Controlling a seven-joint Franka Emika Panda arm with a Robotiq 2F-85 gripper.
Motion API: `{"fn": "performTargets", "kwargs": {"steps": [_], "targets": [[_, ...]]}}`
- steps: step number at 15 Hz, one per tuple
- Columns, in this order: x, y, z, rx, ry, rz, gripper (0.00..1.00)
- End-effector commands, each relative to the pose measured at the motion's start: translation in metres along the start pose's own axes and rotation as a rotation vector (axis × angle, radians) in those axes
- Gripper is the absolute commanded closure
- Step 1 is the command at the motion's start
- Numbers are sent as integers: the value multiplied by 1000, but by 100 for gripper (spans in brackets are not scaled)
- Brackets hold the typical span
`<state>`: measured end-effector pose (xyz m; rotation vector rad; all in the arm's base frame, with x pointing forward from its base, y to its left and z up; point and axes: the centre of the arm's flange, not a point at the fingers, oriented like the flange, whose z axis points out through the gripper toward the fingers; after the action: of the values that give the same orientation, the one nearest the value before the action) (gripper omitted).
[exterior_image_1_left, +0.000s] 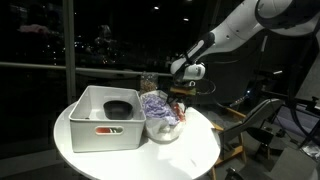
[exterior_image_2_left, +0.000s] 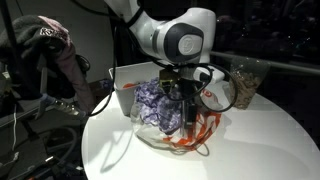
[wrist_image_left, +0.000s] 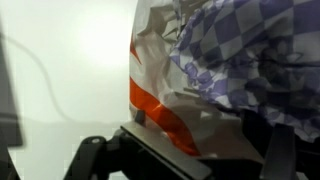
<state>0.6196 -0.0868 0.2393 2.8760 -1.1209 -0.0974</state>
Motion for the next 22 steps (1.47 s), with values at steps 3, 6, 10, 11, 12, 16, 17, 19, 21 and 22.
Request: {"fn": "performTargets", "kwargs": {"steps": [3,6,10,11,12,16,17,19,21,22], "targets": [[-16,-17,10,-17,52,-18,0],[-12,-23,20,-51,80,-27,0],[-8,-18,24,-168,144,16,0],[-8,-16,22,-196,170,31,0],[-8,-14,19,-222,185,44,0],[-10,-7,8,-332,192,113,0],[-12,-5,5,-379,170,129,0],[-18,-1,0,-463,91,150,0],[-25,0,-8,-507,4,126,0],[-27,0,-12,-522,-16,118,0]]}}
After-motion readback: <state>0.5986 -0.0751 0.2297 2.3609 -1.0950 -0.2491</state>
